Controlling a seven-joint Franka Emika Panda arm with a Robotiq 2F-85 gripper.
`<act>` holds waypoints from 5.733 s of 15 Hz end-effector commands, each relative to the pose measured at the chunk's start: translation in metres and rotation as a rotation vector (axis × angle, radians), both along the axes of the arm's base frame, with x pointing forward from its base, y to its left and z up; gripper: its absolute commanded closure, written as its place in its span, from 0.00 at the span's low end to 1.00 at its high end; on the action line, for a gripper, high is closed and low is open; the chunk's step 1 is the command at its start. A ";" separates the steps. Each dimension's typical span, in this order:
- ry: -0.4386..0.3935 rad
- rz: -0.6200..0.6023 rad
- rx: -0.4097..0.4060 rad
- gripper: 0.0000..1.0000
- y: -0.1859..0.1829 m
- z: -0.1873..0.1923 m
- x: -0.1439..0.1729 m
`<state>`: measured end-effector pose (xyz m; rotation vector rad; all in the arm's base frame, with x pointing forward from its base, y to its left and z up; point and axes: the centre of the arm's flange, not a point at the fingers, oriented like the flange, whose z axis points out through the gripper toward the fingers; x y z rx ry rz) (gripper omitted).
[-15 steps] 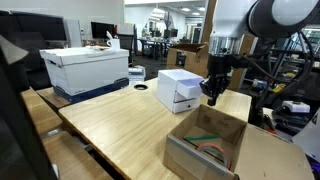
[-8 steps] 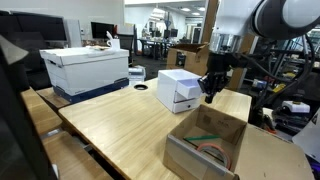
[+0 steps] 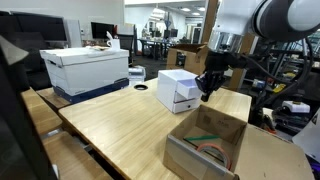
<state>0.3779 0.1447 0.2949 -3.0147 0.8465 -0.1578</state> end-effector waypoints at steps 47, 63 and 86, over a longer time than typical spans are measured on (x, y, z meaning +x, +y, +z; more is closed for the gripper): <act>-0.196 0.131 -0.127 0.98 -0.092 -0.015 0.110; -0.126 0.206 0.005 0.66 -0.078 0.013 0.080; 0.136 0.639 -0.042 0.00 -0.114 0.060 0.093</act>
